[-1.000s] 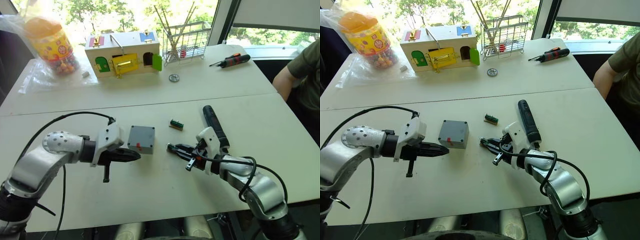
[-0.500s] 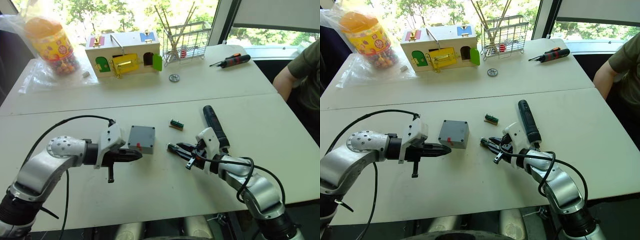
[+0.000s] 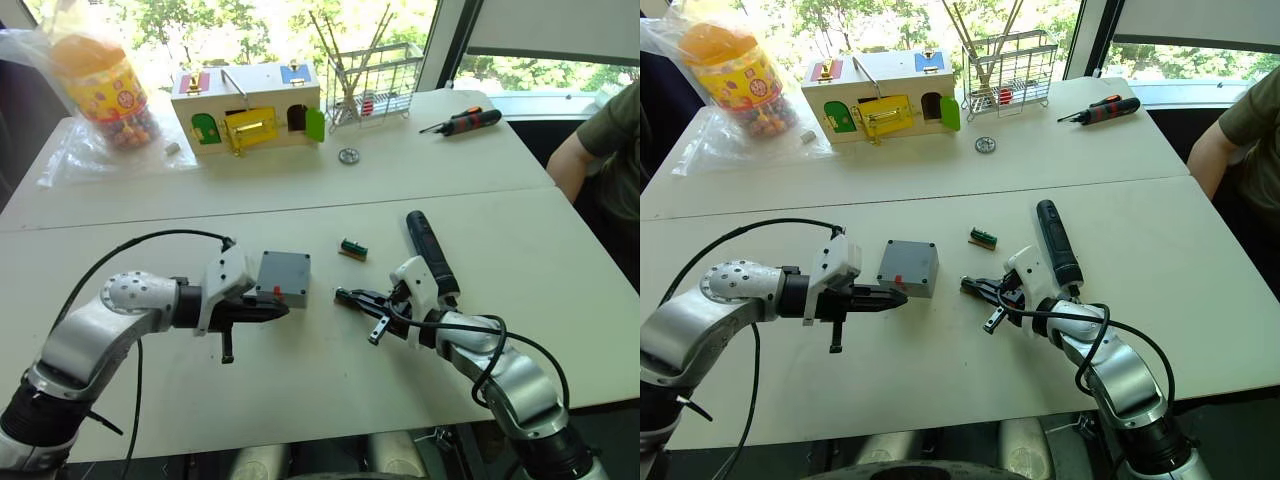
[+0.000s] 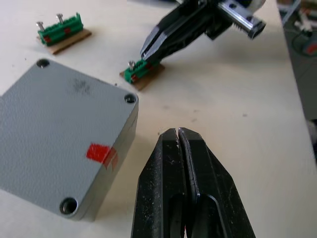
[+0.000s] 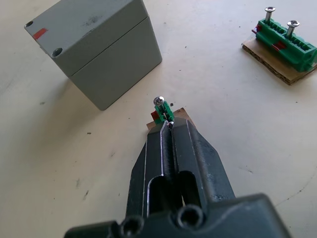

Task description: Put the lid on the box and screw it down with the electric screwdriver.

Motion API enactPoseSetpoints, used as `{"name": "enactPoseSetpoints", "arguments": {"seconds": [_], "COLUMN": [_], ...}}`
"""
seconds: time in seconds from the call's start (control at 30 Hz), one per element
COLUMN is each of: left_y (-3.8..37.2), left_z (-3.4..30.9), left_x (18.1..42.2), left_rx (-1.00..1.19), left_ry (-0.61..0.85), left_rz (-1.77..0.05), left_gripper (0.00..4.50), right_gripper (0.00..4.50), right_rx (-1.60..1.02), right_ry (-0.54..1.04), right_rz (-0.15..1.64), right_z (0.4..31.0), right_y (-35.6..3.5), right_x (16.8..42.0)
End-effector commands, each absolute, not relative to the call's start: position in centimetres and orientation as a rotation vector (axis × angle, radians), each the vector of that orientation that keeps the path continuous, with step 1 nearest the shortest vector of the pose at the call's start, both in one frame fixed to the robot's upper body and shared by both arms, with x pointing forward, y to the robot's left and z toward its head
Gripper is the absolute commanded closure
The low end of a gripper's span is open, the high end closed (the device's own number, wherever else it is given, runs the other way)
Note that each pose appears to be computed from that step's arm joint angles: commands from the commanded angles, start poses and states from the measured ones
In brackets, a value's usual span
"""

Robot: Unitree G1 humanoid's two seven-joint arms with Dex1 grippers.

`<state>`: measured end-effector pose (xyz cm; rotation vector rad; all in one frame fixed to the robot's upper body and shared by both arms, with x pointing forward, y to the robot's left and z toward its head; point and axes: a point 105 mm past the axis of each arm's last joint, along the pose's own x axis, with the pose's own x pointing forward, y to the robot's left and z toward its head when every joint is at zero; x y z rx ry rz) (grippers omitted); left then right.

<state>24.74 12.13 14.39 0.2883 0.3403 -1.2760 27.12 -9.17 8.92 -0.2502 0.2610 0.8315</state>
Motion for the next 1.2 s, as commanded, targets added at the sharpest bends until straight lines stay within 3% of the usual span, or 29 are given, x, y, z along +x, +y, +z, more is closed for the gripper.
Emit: {"name": "enactPoseSetpoints", "arguments": {"seconds": [0.03,0.27,0.47,0.83,1.2], "left_y": [12.7,15.7,16.2,15.9,15.2], "left_z": [16.6,19.3,18.5,16.7,16.0], "left_x": [25.5,28.9,28.4,27.3,26.9], "left_rx": [0.252,0.168,0.126,0.074,0.082], "left_ry": [0.277,0.194,0.214,0.242,0.270], "left_rz": [-1.243,-1.073,-1.042,-0.983,-1.003], "left_gripper": [4.50,4.50,4.50,4.50,4.50], "right_gripper": [4.47,4.47,4.47,4.47,4.47], "right_rx": [-0.253,-0.196,-0.132,-0.126,-0.144], "right_ry": [0.174,0.094,0.051,0.051,0.067], "right_rz": [0.832,0.838,0.936,1.004,0.985], "right_z": [11.6,16.1,18.1,16.7,15.7], "right_y": [-9.1,-8.5,-5.3,-1.8,-2.0], "right_x": [27.3,27.2,27.8,29.8,30.6]}}
